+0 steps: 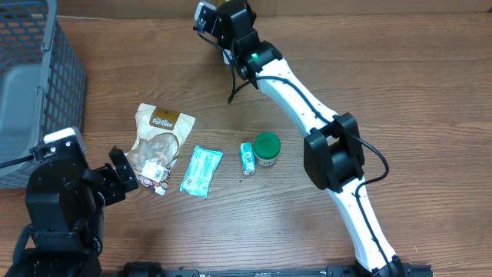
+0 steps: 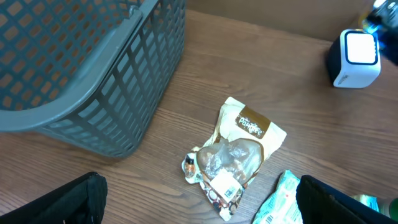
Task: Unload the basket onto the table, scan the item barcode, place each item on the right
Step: 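Carry the Vim bottle to the white scanner and hold it there, then move the Vim bottle right and set it down on the table, then open the right gripper and swing it over the green-capped jar, then lower the right gripper around the green-capped jar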
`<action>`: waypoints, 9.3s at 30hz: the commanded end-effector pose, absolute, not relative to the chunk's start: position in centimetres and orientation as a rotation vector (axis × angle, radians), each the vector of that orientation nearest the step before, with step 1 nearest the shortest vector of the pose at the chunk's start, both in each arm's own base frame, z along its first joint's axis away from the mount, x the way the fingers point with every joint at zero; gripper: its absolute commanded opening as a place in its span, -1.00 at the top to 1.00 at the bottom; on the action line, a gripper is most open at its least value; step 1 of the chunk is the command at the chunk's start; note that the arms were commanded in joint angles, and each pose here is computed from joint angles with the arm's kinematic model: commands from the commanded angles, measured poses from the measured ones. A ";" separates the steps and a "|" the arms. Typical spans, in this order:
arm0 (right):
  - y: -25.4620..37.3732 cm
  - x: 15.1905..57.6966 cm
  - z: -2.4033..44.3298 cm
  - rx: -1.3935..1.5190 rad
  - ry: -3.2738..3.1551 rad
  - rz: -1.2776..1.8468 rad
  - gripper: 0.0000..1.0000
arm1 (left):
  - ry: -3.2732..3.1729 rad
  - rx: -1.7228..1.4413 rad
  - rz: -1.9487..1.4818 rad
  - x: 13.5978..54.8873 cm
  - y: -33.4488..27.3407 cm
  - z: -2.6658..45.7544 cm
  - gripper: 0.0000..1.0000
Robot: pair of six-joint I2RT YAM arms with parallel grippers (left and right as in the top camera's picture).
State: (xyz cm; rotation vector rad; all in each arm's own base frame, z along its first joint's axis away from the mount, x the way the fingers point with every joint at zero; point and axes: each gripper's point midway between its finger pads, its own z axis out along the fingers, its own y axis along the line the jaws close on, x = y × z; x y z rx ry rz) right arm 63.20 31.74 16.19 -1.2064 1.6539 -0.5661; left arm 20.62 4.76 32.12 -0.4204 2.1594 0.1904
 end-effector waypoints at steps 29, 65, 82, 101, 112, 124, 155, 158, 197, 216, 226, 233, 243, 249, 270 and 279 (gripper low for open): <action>32.2 62.1 12.5 -1.340 1.707 -0.483 0.65 | 2.145 -0.435 0.201 20.5 5.0 32.4 -0.99; 12.6 49.2 24.1 -0.200 2.561 -0.211 0.63 | 2.145 -0.434 0.201 20.5 5.0 32.4 -0.99; -4.8 43.8 17.0 0.449 2.949 0.041 0.62 | 2.145 -0.435 0.201 20.5 5.0 32.4 -0.99; -8.9 42.6 10.9 0.655 2.979 0.034 -0.31 | 2.145 -0.434 0.201 20.5 5.0 32.4 -0.99; -8.8 42.8 13.8 0.647 2.925 0.030 -1.00 | 2.145 -0.435 0.201 20.5 5.0 32.4 -0.99; -1.6 39.9 26.6 0.423 2.689 0.102 -1.00 | 2.145 -0.434 0.201 20.5 5.0 32.4 -0.99; 21.7 33.1 10.6 0.274 2.867 0.229 -1.00 | 2.145 -0.434 0.201 20.5 5.0 32.4 -0.99; 21.9 33.4 9.9 0.307 2.849 0.250 -1.00 | 2.145 -0.434 0.201 20.5 5.0 32.4 -0.99; 23.8 32.9 10.2 -0.541 2.793 0.272 -1.00 | 2.145 -0.434 0.201 20.5 5.0 32.4 -0.99; 23.6 31.9 7.9 -0.553 2.851 0.275 -0.93 | 2.145 -0.434 0.201 20.5 5.0 32.4 -0.99; 23.6 31.9 7.9 -0.525 2.858 0.279 -0.91 | 2.145 -0.435 0.201 20.5 5.0 32.4 -0.99; 23.6 31.9 7.9 -0.521 2.859 0.278 -0.90 | 2.145 -0.435 0.201 20.5 5.0 32.4 -0.99; 23.4 31.6 7.7 -0.523 2.871 0.271 -0.77 | 2.145 -0.435 0.201 20.5 5.0 32.4 -0.99; 23.2 31.4 6.2 -0.522 2.868 0.272 -0.77 | 2.145 -0.434 0.201 20.5 5.0 32.4 -0.99; 21.1 32.8 5.6 -0.365 2.841 0.100 -0.26 | 2.145 -0.435 0.201 20.5 5.0 32.4 -0.99; 19.2 33.6 6.2 -0.224 2.817 -0.046 -0.27 | 2.145 -0.435 0.201 20.5 5.0 32.4 -0.99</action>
